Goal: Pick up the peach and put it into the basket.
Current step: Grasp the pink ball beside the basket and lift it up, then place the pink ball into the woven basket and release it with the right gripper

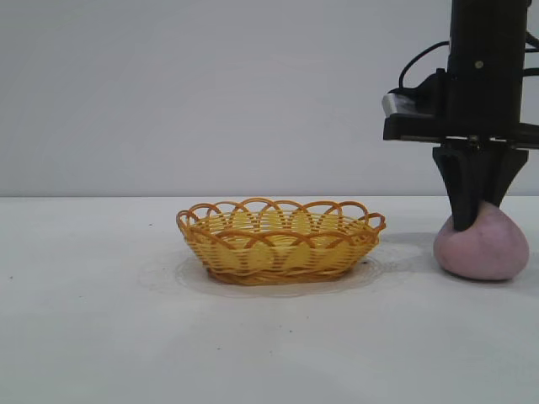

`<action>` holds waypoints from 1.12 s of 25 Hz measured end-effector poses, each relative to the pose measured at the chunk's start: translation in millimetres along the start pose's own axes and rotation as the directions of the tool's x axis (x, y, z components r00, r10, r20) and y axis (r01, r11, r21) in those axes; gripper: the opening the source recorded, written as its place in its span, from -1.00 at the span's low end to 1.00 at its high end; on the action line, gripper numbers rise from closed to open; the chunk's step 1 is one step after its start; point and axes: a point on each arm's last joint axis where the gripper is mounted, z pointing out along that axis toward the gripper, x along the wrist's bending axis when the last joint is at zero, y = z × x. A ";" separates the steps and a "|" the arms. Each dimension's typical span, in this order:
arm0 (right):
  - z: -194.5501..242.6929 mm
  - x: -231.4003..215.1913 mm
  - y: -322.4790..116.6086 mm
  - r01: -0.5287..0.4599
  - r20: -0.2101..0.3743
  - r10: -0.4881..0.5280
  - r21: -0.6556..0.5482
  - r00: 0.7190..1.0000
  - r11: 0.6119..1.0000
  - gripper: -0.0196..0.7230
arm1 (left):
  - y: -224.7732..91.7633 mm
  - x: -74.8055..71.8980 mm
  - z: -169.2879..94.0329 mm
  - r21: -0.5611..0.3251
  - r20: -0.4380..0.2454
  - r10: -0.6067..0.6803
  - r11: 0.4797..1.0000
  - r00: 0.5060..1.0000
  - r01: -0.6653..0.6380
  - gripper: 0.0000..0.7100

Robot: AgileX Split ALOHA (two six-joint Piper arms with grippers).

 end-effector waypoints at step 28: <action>-48.6 150.4 -15.9 0.316 -0.054 -0.340 -0.261 0.939 0.912 -0.79 | 0.0 0.0 -0.1 -0.001 0.000 0.004 1.000 1.000 -0.004 0.40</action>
